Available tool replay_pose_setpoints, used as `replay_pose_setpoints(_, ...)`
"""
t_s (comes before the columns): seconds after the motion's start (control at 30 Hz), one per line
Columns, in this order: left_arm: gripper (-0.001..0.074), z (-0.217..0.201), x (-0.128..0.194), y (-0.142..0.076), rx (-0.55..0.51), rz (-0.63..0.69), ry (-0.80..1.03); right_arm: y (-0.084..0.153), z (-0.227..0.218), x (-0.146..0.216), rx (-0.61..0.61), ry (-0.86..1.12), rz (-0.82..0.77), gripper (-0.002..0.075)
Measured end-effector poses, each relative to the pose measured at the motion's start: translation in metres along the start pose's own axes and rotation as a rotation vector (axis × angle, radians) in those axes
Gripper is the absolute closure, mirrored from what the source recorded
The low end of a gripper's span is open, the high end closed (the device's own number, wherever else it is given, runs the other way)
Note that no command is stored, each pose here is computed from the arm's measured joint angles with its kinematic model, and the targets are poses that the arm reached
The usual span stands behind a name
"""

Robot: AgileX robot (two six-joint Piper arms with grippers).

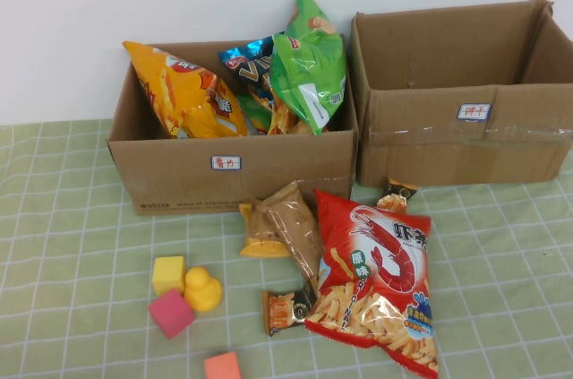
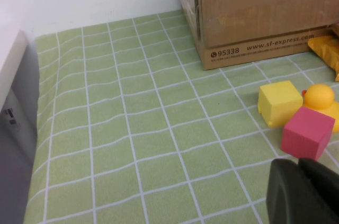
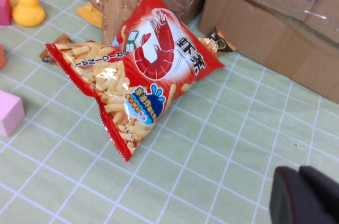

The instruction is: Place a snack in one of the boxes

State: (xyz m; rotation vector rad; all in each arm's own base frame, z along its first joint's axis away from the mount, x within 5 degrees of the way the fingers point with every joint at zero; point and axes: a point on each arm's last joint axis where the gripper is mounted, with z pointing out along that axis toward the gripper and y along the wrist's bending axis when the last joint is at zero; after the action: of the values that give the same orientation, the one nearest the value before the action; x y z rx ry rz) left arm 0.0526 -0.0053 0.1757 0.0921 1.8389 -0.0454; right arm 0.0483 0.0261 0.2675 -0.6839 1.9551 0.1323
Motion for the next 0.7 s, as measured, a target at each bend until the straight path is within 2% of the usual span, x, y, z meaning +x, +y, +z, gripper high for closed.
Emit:
replay_pose_setpoints(0.37,0.0736,0.000,0.000,0.000,0.000,0.000,0.002,0.000,0.000,0.000,0.000,-0.001,0.000,0.0728)
replay_pose_setpoints(0.7,0.0736,0.000,0.000,0.000,0.001,-0.001,0.000,0.006,-0.001,0.030,0.067,-0.095,-0.027,0.0728)
